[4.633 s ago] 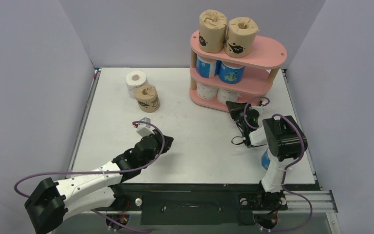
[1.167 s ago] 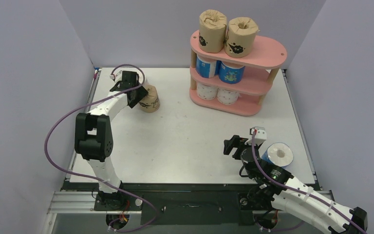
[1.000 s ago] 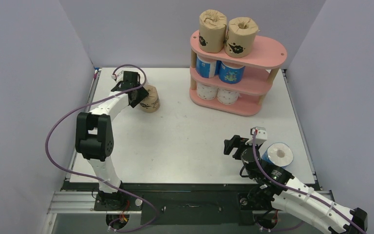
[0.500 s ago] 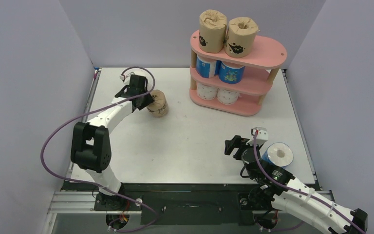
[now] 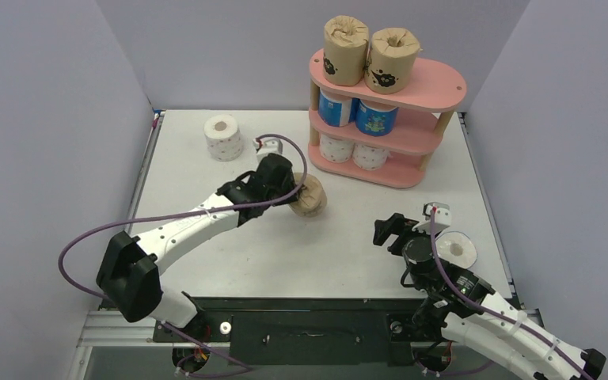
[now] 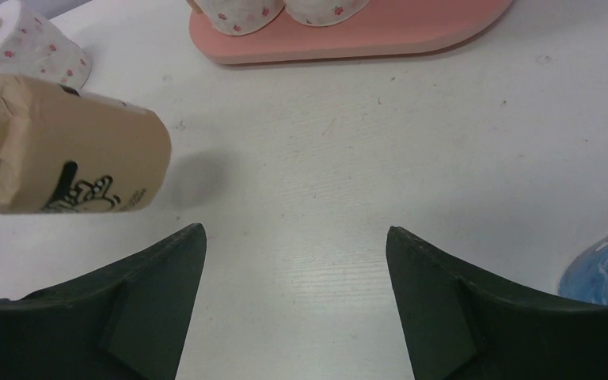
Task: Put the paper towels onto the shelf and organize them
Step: Pick up the paper towel from the center of the board, then place the paper towel at the center of the board.
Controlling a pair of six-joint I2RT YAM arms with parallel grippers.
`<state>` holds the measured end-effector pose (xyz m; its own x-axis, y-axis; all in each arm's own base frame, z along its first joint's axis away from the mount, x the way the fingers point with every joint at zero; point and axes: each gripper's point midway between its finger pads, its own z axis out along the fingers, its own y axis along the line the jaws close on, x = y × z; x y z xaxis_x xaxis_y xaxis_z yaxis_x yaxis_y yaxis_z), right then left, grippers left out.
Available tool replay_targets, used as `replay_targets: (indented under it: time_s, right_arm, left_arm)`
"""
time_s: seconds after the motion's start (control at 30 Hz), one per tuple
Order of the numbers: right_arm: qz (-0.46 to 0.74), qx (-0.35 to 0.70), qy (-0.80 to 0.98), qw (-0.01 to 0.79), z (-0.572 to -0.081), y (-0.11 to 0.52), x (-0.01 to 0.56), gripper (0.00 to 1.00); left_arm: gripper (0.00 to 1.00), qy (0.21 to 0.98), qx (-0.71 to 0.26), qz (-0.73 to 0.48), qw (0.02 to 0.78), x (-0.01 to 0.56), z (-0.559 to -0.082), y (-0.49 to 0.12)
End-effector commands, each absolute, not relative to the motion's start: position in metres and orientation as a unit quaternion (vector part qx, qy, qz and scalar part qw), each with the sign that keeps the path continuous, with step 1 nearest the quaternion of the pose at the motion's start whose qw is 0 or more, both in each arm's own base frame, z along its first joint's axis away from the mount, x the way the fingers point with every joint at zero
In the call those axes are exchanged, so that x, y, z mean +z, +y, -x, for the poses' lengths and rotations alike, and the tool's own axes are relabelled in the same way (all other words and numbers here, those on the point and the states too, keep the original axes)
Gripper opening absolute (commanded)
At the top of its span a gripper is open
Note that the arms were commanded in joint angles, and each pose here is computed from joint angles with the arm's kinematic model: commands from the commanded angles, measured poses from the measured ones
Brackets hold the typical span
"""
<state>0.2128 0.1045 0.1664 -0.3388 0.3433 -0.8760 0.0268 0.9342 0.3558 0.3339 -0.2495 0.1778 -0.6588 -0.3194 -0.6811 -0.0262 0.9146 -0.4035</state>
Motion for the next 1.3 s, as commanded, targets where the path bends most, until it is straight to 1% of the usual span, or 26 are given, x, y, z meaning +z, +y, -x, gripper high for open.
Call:
replay_targets:
  time_s: [0.0,0.2,0.4,0.63,0.8,1.0,1.13,1.27]
  right_arm:
    - [-0.144,0.139,0.793,0.575,-0.211,0.091,0.185,0.81]
    - [-0.152,0.121,0.791,0.581,-0.208,0.077,0.19,0.82]
    - [-0.17,0.124,0.792,0.573,-0.207,0.077,0.184,0.82]
    - [-0.19,0.125,0.793,0.566,-0.207,0.074,0.178,0.82]
    - [-0.189,0.127,0.794,0.564,-0.206,0.075,0.18,0.82]
    - [-0.183,0.122,0.801,0.557,-0.206,0.076,0.175,0.81]
    - [-0.181,0.124,0.802,0.556,-0.206,0.078,0.175,0.81]
    - [-0.18,0.126,0.802,0.556,-0.206,0.078,0.176,0.81]
  left_arm:
    - [0.32,0.881,-0.187,0.072,0.428,0.185,-0.309,-0.275]
    - [0.32,0.896,-0.183,-0.028,0.403,0.163,-0.252,-0.325]
    - [0.32,0.901,-0.194,-0.067,0.383,0.151,-0.228,-0.349]
    - [0.34,0.903,-0.2,-0.084,0.371,0.139,-0.22,-0.369]
    - [0.39,0.907,-0.198,-0.089,0.359,0.126,-0.217,-0.377]
    - [0.43,0.907,-0.202,-0.089,0.359,0.127,-0.216,-0.379]
    - [0.49,0.905,-0.205,-0.091,0.361,0.131,-0.216,-0.379]
    - [0.57,0.904,-0.208,-0.094,0.36,0.134,-0.215,-0.379]
